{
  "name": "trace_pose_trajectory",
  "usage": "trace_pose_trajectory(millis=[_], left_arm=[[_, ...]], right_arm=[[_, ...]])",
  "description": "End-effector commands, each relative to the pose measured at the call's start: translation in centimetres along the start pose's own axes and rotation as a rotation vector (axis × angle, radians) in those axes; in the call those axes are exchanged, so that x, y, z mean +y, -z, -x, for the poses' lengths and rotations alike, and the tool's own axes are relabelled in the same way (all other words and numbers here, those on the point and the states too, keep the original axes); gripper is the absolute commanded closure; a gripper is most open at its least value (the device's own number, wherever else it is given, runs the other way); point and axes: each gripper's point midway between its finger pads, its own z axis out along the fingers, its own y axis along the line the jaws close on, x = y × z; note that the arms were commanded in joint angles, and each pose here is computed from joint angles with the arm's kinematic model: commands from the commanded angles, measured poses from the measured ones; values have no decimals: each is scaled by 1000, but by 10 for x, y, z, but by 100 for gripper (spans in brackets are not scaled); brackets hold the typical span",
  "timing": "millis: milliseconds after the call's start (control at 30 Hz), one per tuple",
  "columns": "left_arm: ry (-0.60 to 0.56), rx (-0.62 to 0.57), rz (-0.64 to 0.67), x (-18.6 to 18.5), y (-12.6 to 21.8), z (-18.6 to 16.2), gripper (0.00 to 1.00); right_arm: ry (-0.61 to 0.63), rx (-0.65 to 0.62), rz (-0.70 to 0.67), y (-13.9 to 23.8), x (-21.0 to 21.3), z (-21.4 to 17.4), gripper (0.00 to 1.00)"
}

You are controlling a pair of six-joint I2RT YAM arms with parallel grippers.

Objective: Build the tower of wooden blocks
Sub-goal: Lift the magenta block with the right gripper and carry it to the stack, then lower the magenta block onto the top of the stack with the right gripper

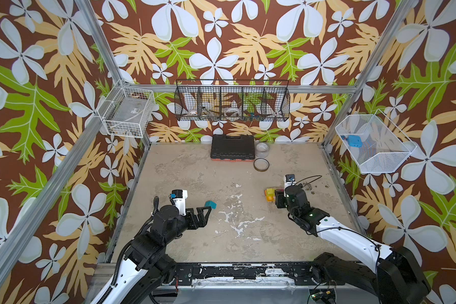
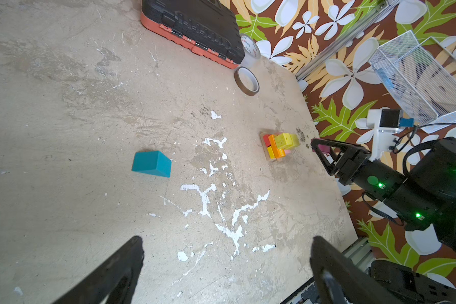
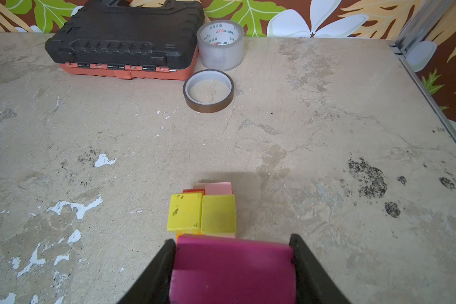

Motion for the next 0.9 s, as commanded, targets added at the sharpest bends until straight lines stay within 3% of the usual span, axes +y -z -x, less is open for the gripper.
trace_pose_trajectory(millis=[0,367,867], left_arm=[[-5,-21,-15,-4,0,5,0],[-4,-18,-21,-5,-1,4,0],[0,-20,-26,-5,0,4,0]], right_arm=[[20,-3,51,-6,13,7,73],[65,85,82,-32,32,5,70],[63,113,41,-41,23,-2,63]])
